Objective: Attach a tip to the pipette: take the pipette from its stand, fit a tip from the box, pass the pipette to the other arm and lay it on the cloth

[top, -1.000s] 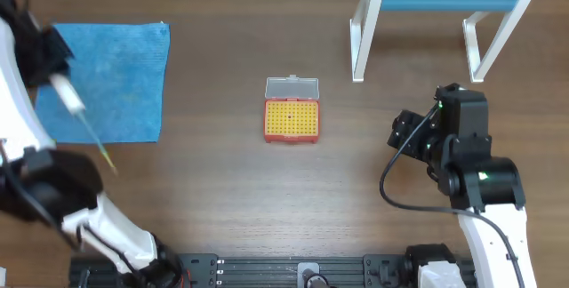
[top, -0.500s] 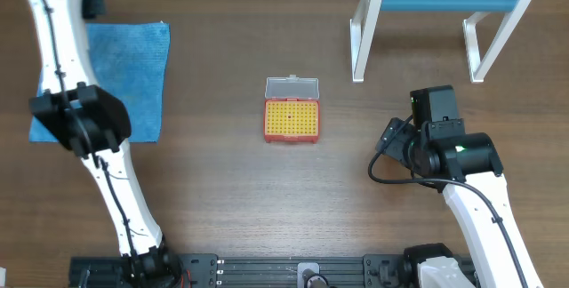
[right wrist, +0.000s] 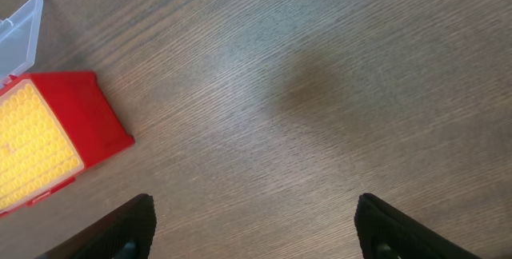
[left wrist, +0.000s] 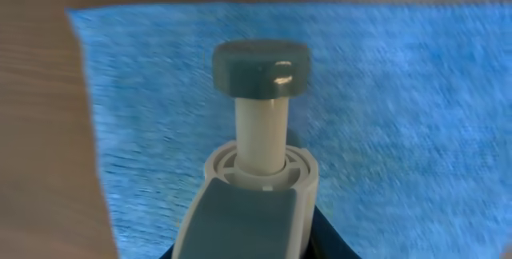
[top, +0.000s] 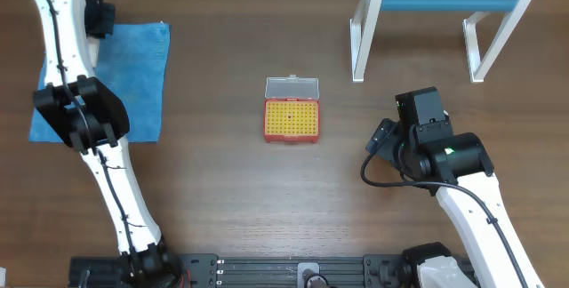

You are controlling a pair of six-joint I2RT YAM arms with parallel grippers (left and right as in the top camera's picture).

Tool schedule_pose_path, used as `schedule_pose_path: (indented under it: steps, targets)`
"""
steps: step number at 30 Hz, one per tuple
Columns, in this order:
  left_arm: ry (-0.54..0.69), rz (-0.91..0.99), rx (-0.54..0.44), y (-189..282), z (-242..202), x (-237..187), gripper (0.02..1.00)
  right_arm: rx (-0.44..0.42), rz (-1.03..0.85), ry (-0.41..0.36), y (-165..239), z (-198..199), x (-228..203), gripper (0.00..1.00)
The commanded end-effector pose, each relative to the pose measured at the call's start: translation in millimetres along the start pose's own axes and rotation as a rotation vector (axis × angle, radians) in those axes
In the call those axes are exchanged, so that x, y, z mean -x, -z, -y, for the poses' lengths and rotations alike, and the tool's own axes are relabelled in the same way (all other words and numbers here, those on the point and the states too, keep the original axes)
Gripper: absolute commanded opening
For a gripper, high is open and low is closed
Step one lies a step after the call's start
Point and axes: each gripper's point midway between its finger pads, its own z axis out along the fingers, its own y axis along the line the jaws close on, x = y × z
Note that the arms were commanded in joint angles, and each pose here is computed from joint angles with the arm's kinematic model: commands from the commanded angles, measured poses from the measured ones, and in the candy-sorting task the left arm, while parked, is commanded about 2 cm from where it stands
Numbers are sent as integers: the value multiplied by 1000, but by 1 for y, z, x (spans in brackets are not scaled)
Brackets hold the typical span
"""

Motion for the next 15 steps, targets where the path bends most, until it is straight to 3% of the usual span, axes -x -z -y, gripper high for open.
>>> schedule_pose_path:
  steps: [1, 15]
  targets:
    - [10, -57, -161, -40, 12, -15, 27, 13, -5, -32, 1, -4, -1, 814]
    - [5, -28, -194, -64, 20, -5, 27, 68, 9, -57, 1, -16, 5, 814]
